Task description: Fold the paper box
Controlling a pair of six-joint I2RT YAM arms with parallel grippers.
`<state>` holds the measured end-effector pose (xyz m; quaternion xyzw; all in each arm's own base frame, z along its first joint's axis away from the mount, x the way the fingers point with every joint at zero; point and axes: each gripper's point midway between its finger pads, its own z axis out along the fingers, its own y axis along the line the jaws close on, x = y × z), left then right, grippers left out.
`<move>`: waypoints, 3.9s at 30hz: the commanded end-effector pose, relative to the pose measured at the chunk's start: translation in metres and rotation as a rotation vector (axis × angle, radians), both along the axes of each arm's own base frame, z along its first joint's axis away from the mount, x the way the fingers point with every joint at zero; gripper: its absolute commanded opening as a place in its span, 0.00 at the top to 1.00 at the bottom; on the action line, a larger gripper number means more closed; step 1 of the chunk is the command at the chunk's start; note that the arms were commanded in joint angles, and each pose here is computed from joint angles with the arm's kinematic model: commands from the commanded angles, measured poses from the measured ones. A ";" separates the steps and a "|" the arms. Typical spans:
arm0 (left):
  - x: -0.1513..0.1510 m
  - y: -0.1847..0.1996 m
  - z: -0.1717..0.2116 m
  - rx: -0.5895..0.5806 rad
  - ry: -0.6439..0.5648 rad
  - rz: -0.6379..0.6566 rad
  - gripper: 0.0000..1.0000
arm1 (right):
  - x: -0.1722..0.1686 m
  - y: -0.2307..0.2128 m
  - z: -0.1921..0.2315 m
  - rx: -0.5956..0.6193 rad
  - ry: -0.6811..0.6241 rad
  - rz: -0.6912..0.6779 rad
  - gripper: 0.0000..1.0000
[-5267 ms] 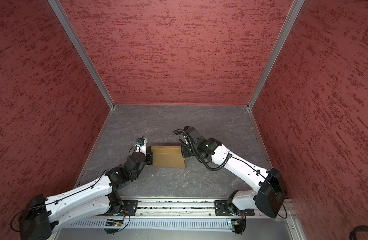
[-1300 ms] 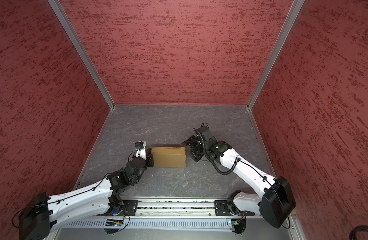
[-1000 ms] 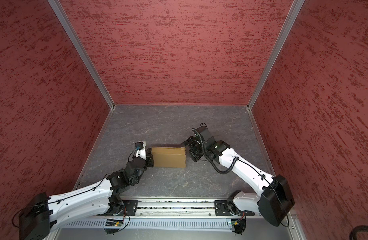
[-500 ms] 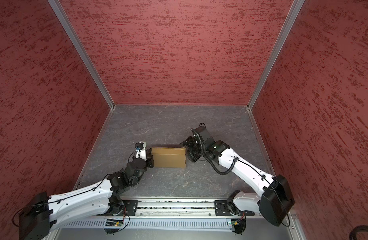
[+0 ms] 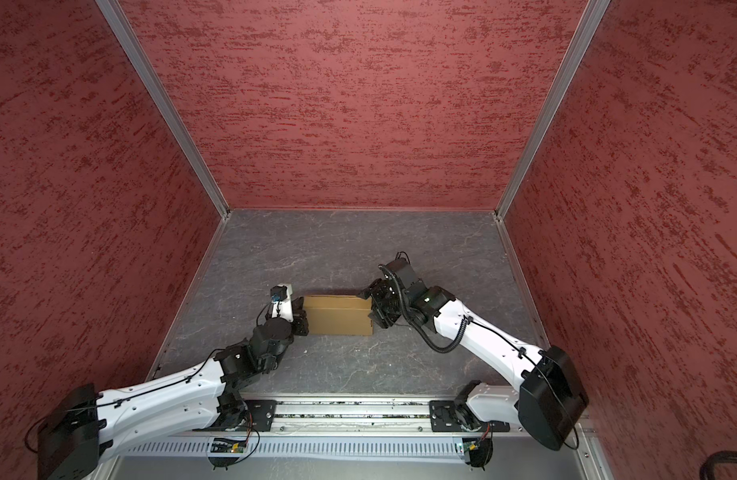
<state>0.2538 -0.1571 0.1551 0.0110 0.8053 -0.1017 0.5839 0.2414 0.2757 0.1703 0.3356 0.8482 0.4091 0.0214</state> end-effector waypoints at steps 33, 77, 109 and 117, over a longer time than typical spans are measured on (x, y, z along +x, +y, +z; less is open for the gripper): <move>-0.022 -0.008 -0.037 0.053 0.043 -0.137 0.92 | 0.012 -0.009 -0.015 0.030 -0.029 -0.209 0.41; -0.034 -0.023 -0.041 0.052 0.040 -0.251 0.66 | 0.046 0.001 -0.014 0.039 -0.068 -0.316 0.49; -0.050 -0.047 -0.043 0.061 0.050 -0.440 0.50 | 0.062 0.017 -0.015 0.055 -0.079 -0.301 0.50; -0.048 -0.045 -0.043 0.053 0.050 -0.436 0.45 | 0.068 0.026 -0.015 0.055 -0.080 -0.279 0.49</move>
